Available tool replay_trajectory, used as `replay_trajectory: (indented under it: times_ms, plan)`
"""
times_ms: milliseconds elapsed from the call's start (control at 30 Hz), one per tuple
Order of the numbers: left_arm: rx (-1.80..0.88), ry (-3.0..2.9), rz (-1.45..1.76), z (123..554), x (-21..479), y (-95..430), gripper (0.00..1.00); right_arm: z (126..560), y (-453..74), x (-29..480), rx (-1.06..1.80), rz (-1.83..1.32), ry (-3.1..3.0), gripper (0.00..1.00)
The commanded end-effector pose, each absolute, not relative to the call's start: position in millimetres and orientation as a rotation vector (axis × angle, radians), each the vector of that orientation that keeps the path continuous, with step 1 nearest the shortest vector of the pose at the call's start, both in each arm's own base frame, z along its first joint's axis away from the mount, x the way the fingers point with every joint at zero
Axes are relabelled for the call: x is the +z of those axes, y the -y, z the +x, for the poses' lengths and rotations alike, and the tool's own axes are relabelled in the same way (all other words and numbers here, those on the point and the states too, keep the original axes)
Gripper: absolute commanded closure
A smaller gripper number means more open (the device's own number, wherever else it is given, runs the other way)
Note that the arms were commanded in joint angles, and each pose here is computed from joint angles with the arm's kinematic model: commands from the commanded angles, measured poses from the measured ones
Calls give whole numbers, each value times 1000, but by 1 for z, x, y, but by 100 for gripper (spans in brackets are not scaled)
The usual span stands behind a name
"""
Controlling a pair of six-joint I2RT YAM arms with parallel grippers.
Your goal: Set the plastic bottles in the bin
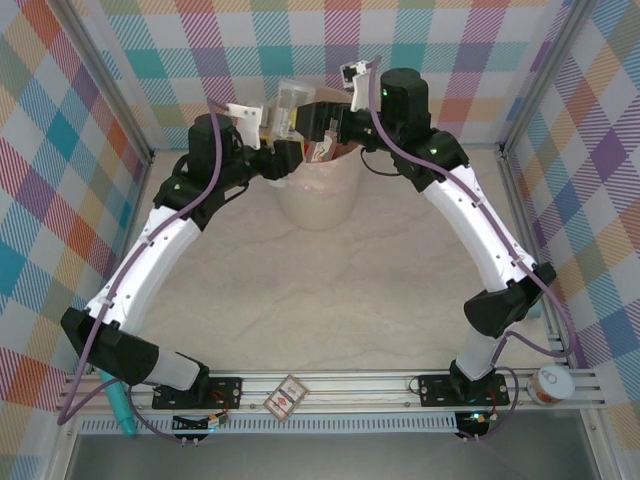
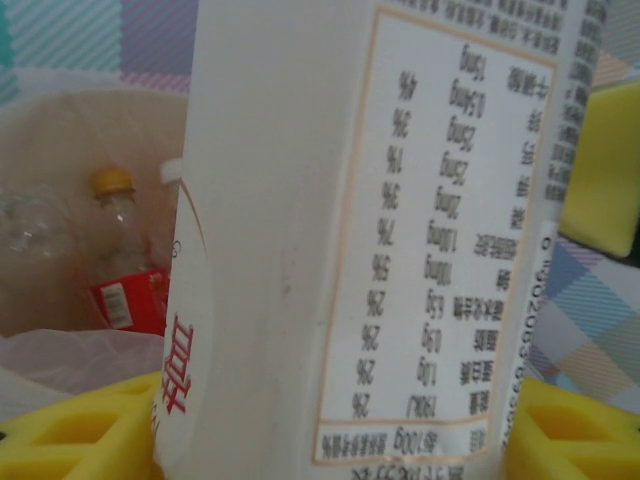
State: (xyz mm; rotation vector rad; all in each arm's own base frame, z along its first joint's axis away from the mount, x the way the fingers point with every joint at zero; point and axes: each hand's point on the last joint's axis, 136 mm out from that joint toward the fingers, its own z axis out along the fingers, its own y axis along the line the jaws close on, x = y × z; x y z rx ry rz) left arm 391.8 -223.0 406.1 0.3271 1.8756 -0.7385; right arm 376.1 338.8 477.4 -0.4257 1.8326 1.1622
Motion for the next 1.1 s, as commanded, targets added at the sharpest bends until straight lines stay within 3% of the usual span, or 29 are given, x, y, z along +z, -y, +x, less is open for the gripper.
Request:
replay_trajectory:
  times_ms: [0, 233, 367, 500, 567, 633, 767, 1067]
  plan:
    - [-849, -1790, 387, 381, 432, 234, 42, 379, -350, 481, 1222, -447, -1807, 0]
    - [-907, -1730, 404, 374, 443, 239, 43, 415, -343, 454, 1052, -322, -1955, 0]
    - [-933, -1735, 430, 370, 439, 243, 44, 425, -350, 451, 1111, -320, -1942, 1]
    - [-925, -1756, 411, 374, 431, 242, 43, 434, -352, 450, 1110, -298, -1925, 14]
    - [-905, -1759, 397, 375, 430, 239, 38, 437, -349, 453, 1103, -287, -1907, 21]
    - [-888, -1758, 380, 375, 431, 235, 26, 443, -346, 458, 1102, -265, -1873, 30]
    - [-850, -1785, 300, 374, 428, 221, 0, 461, -336, 473, 1072, -218, -1783, 34]
    - [-815, -1975, -122, 367, 361, 170, 0, 510, -323, 509, 882, -181, -1446, 40]
